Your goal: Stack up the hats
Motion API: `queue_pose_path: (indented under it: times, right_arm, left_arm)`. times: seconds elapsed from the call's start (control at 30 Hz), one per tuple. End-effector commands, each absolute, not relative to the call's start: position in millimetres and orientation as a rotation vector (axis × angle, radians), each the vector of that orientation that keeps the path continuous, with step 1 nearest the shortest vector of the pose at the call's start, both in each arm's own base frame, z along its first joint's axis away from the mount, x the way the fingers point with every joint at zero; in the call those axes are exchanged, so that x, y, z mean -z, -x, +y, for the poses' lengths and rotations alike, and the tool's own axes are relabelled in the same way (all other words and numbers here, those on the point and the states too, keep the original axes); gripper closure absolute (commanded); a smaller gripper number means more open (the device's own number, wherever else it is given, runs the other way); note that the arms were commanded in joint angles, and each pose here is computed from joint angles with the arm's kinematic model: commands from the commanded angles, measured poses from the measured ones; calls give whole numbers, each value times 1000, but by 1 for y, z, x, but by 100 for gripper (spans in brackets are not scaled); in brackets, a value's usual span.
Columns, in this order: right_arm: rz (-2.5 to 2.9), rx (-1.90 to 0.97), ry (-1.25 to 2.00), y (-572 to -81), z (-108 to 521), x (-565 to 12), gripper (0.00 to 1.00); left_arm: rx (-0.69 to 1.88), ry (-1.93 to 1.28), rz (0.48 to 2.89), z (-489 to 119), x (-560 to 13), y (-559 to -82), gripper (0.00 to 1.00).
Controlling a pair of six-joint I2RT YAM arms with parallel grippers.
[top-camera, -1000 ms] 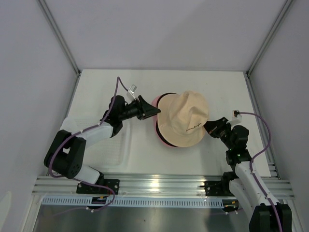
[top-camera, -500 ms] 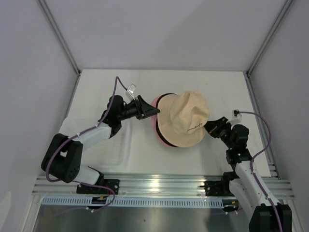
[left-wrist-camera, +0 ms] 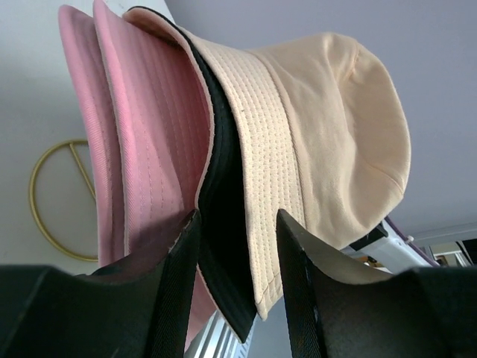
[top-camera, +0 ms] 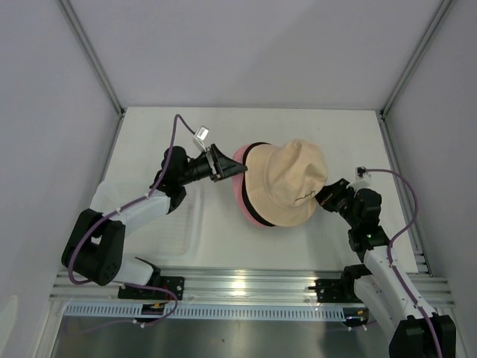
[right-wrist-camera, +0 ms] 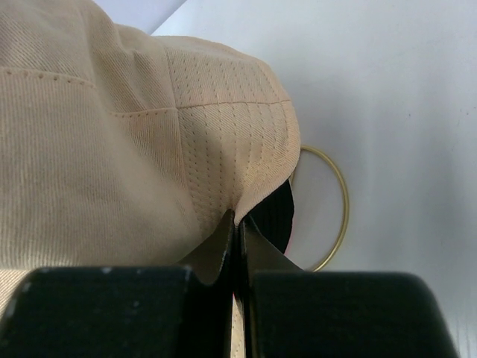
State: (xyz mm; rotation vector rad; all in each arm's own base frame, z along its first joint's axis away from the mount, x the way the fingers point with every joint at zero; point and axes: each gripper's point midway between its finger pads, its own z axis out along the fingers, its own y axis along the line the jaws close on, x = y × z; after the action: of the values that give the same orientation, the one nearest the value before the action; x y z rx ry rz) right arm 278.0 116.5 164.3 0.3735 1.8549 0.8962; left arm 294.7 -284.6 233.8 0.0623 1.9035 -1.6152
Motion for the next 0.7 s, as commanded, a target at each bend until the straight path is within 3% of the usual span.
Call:
queue_pose_path:
  times: [0.0, 0.4, 0.67]
  right_arm:
    - [1796, -894, -310, -284, 121, -192, 100]
    - [1846, -837, -323, -288, 116, -194, 100]
    - [1896, -783, -307, -290, 116, -206, 100]
  left_arm:
    - [1691, -173, 1785, -290, -261, -286, 52]
    - [1170, 17, 1955, -245, -224, -317, 52]
    - [1291, -42, 1893, -256, -243, -306, 52]
